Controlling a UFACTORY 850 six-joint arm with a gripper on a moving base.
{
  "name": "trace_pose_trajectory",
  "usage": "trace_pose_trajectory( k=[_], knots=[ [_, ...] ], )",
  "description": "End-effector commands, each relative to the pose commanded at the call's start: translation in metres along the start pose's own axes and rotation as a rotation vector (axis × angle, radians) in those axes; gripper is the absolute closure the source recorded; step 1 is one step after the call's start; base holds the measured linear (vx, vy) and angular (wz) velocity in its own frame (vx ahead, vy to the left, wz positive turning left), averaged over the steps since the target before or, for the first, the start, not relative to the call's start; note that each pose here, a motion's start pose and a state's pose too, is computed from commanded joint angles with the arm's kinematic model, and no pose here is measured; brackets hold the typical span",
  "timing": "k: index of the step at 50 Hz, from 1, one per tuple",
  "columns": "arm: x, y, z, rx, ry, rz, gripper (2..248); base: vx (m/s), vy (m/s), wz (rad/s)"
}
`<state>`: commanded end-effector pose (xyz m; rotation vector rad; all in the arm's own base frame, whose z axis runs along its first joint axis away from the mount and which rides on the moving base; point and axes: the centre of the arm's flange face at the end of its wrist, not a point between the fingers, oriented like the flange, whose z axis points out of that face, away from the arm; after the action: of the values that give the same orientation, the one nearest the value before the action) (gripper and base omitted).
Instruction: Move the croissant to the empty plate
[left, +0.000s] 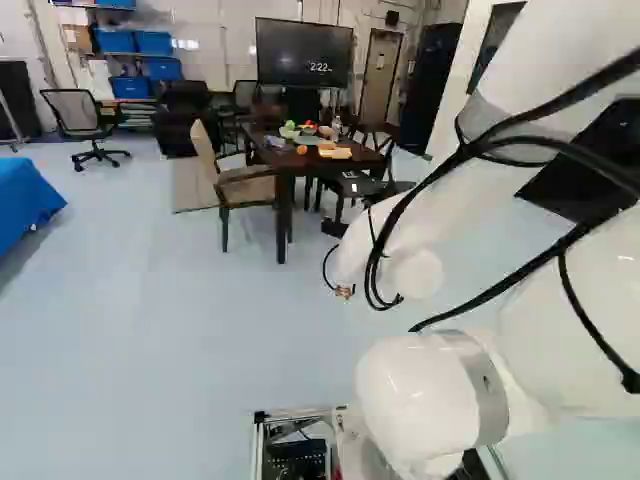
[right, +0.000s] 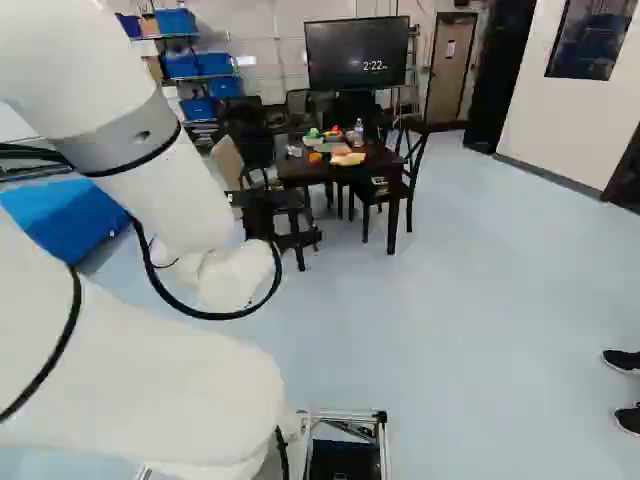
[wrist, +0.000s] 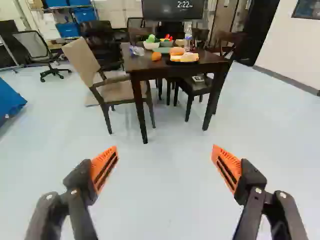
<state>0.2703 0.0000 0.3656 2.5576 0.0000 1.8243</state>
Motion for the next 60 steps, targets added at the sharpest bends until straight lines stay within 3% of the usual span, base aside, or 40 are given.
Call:
trace_pose_trajectory(
  k=[60],
  knots=[
    [0.0000,0.0000,0.0000,0.000,0.000,0.000,3,0.015,-0.004,-0.005]
  ],
)
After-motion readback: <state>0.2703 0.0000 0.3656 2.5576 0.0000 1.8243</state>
